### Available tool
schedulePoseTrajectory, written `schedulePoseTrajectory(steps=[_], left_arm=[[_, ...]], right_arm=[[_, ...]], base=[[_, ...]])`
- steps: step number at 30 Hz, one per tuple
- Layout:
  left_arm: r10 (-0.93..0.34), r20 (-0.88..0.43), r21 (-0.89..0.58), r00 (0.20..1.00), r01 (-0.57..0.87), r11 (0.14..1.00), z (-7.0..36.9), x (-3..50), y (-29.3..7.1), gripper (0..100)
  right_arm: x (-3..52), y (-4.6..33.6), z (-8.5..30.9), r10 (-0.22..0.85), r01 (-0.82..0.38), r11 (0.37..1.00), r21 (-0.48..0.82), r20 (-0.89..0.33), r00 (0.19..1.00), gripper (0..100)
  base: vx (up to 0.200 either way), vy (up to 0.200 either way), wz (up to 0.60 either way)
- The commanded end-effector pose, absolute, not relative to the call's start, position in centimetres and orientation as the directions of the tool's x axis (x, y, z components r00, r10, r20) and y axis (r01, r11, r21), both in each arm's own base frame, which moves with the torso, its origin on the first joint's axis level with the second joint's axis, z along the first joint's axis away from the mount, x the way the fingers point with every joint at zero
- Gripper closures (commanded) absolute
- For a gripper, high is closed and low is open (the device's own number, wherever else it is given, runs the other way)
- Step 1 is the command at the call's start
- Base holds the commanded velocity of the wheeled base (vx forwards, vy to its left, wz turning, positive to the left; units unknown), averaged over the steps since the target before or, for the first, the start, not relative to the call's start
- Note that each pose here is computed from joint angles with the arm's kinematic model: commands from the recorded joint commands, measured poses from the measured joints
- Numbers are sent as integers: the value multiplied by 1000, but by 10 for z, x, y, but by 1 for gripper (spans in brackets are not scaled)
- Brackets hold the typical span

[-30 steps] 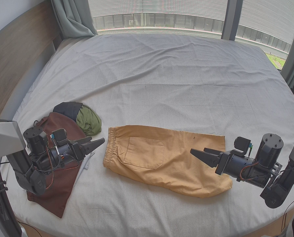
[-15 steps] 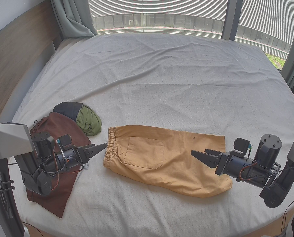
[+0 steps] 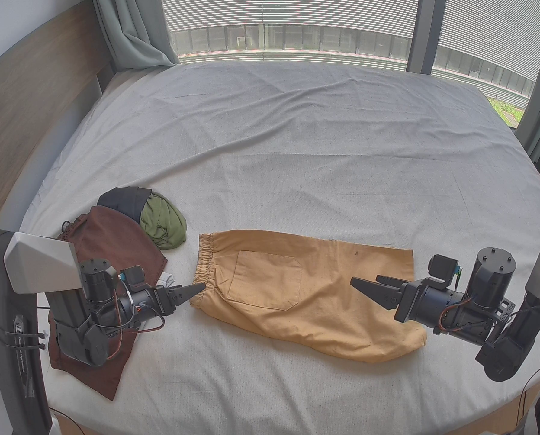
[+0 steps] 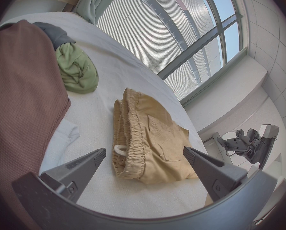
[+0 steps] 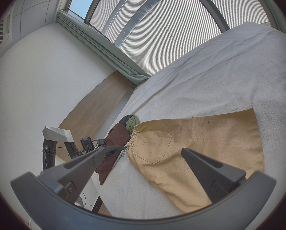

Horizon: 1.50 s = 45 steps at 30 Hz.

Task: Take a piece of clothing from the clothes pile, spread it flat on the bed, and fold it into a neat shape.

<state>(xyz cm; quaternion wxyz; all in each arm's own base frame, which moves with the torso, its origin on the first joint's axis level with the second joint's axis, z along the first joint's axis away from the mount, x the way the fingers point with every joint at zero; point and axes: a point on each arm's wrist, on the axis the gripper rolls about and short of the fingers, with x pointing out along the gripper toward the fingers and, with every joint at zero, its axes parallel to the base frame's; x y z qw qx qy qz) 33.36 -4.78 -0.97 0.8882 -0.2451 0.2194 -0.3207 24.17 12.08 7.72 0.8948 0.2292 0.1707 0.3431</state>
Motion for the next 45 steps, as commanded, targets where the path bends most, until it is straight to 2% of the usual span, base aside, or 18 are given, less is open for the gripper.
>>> schedulePoseTrajectory(steps=[1,5,10,22,28,35,44,45], left_arm=[[-669,-277,-590,689,428,685,-34,337,-54,0],[-625,-305,-593,718,370,715,-41,338,-67,0],[-626,-306,-620,717,349,703,-42,338,-75,0],[-663,-275,-756,696,270,597,-36,341,-94,0],[-665,-249,-775,704,267,572,-33,347,-100,0],[-617,-195,-782,763,258,567,-28,364,-113,0],[-600,-200,-776,775,249,580,-36,369,-113,0],[-599,-197,-775,776,251,580,-36,369,-113,100]], right_arm=[[243,122,72,692,-528,663,530,-166,702,0],[243,122,71,692,-527,664,531,-169,702,0],[243,122,71,693,-526,664,532,-171,700,0],[242,125,67,698,-525,662,535,-186,692,0],[243,125,65,698,-523,663,535,-188,691,0],[243,125,63,697,-520,665,537,-196,690,0],[243,125,63,697,-519,665,537,-197,689,0],[244,125,62,697,-518,665,537,-198,689,0]], base=[[0,0,0],[0,0,0],[0,0,0],[0,0,0],[0,0,0],[0,0,0],[0,0,0],[0,0,0]])
